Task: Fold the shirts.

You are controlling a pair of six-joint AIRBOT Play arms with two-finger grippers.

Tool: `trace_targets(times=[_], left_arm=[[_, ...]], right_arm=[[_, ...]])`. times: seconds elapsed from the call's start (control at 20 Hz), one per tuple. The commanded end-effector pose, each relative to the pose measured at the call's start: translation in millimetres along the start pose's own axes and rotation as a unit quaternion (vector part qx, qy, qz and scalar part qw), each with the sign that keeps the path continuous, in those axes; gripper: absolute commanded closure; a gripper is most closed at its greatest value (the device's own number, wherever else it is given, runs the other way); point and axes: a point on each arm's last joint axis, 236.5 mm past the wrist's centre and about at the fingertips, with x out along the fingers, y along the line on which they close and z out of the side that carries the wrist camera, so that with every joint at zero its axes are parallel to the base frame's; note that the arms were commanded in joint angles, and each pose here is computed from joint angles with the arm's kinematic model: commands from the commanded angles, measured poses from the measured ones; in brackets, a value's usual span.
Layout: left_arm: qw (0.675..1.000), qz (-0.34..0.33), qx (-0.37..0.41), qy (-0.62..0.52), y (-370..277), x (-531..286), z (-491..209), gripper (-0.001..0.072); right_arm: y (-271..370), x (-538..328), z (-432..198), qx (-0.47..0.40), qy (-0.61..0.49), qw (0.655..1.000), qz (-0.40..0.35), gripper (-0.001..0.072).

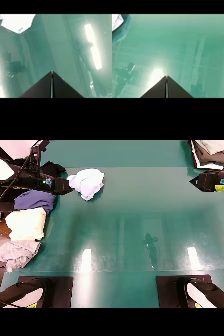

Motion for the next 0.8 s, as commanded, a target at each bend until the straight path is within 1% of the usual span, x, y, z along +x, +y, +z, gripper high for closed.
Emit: trace_targets(times=[0.0, 0.55, 0.65, 0.75], left_arm=[[1.000, 0.000, 0.000, 0.001, 0, 1, -1, 0.0685], [1.000, -0.001, -0.001, 0.000, 0, 1, 0, 0.0685], [1.000, -0.007, -0.004, -0.003, -3, 0, 1, 0.0685], [0.999, -0.009, -0.005, -0.031, -4, 0, 15, 0.0684]], right_arm=[[0, 0, -1, 0.000, -0.001, 1.000, 0.000, 0.0688], [-4, 9, -11, 0.007, 0.013, 1.000, 0.000, 0.0689], [-6, 9, 4, 0.007, -0.020, 1.000, -0.005, 0.0688], [-5, 7, 17, 0.008, -0.046, 0.999, -0.004, 0.0688]])
